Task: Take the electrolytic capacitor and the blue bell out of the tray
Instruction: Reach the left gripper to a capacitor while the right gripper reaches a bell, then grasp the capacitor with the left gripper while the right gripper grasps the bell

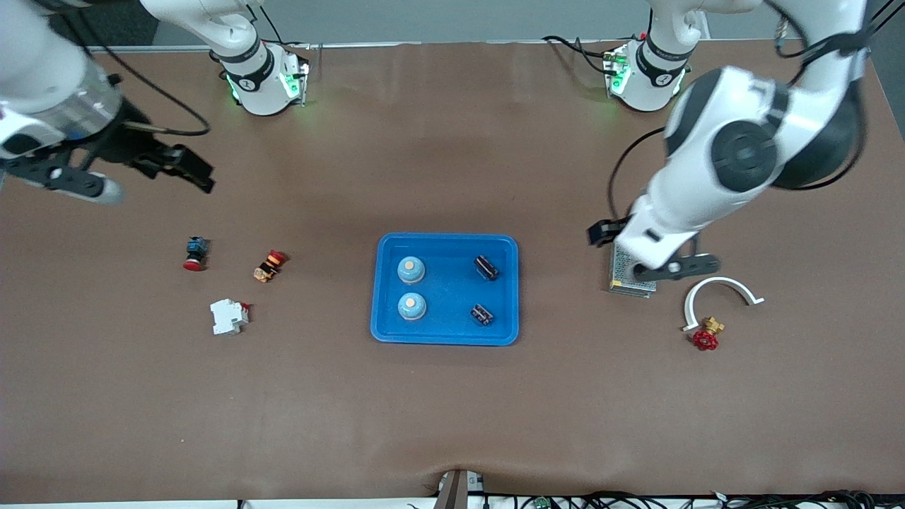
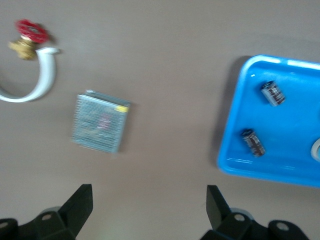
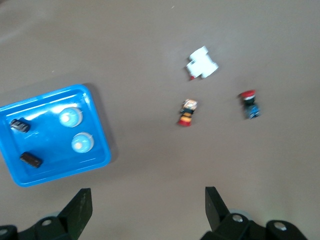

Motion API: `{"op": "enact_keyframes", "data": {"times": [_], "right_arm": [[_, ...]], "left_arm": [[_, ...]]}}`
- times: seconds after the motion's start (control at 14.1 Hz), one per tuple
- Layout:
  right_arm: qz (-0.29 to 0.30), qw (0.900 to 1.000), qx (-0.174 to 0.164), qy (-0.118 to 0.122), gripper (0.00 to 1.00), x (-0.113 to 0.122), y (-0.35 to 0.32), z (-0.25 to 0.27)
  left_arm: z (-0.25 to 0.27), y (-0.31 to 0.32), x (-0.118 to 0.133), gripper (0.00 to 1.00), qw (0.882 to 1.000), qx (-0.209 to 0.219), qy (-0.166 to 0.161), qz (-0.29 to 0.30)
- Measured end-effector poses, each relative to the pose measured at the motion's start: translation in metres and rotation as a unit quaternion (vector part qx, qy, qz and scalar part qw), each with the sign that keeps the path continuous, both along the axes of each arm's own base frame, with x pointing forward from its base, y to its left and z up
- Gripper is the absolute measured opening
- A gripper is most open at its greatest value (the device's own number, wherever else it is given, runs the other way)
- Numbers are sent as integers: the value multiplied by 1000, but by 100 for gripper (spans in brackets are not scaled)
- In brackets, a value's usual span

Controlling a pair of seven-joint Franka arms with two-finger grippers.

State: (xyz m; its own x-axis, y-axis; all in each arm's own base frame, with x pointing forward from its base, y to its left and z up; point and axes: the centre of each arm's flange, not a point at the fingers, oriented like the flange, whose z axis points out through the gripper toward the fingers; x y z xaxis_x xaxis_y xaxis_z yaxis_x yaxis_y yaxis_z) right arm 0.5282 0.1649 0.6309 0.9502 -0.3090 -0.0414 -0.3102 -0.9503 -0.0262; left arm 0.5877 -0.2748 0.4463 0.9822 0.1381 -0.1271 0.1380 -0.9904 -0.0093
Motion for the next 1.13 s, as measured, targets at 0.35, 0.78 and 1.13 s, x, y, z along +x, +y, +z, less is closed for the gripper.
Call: {"op": "enact_keyframes", "data": {"times": [0.35, 0.78, 1.13], "right_arm": [[-28, 1000, 6, -11, 100, -29, 113, -29], [16, 1000, -9, 16, 100, -31, 215, -146], [27, 1000, -2, 10, 100, -10, 242, -221]], "left_arm": [[-86, -80, -8, 100, 998, -9, -3, 55], [-178, -147, -26, 87, 988, -28, -12, 154], [-228, -166, -39, 76, 979, -23, 0, 202]]}}
